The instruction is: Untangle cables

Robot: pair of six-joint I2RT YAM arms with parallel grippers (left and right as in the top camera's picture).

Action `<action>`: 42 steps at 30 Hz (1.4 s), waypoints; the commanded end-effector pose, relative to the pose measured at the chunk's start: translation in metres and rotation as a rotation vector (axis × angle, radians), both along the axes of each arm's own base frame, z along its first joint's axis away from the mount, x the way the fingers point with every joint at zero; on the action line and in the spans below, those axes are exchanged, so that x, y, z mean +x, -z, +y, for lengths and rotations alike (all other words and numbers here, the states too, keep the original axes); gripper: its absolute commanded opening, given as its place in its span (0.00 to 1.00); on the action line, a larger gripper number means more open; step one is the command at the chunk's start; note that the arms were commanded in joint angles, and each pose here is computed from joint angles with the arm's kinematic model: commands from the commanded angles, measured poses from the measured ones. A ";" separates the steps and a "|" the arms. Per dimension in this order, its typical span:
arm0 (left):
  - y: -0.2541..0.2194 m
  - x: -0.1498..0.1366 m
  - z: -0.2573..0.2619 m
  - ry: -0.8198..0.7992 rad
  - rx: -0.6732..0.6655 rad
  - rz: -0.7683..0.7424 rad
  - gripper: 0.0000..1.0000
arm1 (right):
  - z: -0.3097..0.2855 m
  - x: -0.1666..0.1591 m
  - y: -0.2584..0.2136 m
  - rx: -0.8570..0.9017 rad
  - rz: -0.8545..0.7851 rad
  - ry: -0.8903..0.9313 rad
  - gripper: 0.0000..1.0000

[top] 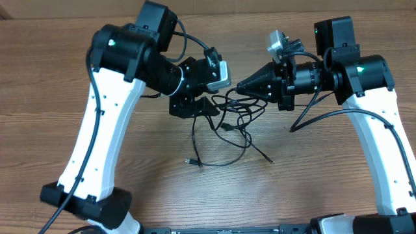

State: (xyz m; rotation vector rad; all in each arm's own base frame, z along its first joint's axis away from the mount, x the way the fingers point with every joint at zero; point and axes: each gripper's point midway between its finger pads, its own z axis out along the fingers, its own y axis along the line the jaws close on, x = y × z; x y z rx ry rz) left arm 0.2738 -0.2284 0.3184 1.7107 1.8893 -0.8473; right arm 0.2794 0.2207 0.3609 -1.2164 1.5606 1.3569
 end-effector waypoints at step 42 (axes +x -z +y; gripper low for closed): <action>0.011 0.000 -0.019 0.041 -0.053 0.100 0.04 | -0.174 0.093 0.029 -0.093 0.441 0.749 0.04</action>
